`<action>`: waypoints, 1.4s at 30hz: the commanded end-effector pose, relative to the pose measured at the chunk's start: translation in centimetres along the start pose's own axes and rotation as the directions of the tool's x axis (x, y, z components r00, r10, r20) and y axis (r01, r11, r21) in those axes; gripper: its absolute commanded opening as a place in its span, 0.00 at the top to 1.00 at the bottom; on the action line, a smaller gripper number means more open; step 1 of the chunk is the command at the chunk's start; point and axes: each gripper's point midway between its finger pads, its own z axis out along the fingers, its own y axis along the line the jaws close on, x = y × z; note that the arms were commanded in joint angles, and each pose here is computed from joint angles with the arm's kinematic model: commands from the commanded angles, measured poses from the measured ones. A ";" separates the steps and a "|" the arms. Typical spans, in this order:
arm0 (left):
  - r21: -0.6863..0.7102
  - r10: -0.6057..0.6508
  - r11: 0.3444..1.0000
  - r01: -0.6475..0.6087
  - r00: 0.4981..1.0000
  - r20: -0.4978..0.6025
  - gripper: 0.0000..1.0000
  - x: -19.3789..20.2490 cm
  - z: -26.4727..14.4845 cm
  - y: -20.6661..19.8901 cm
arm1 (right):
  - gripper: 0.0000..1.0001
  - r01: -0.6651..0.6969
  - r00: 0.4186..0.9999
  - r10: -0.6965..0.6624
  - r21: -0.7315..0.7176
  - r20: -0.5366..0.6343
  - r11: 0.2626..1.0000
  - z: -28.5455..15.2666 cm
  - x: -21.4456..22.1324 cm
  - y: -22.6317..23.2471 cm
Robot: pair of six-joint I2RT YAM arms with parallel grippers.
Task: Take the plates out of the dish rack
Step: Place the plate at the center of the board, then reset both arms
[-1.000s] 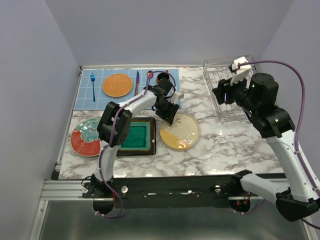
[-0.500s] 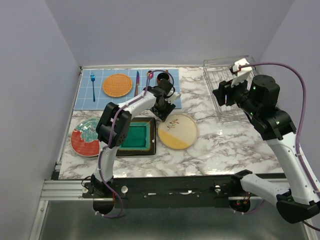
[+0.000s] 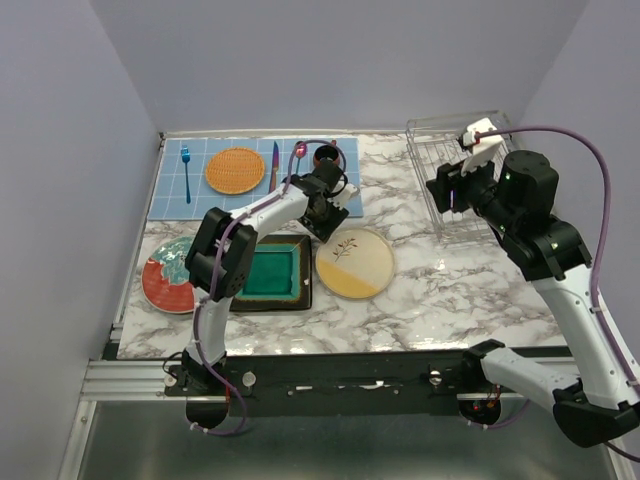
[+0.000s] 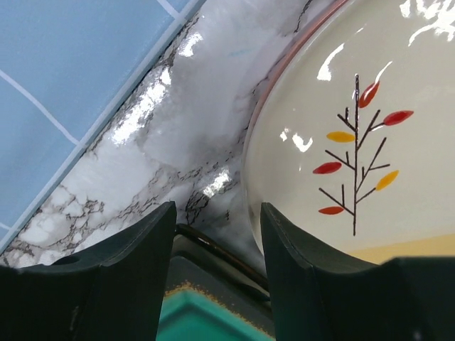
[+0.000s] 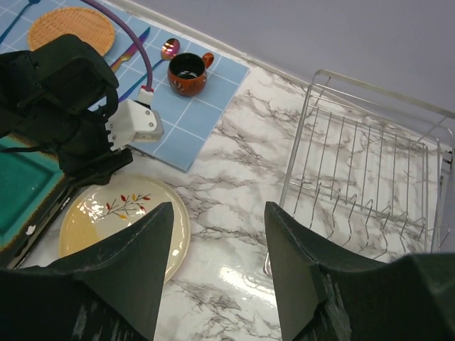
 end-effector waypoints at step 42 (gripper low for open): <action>-0.374 -0.162 0.690 0.619 0.636 0.754 0.08 3.2 -24.6 19.5 | 0.15 -0.050 0.997 0.019 0.411 0.081 0.910 4.7 -0.2 -8.4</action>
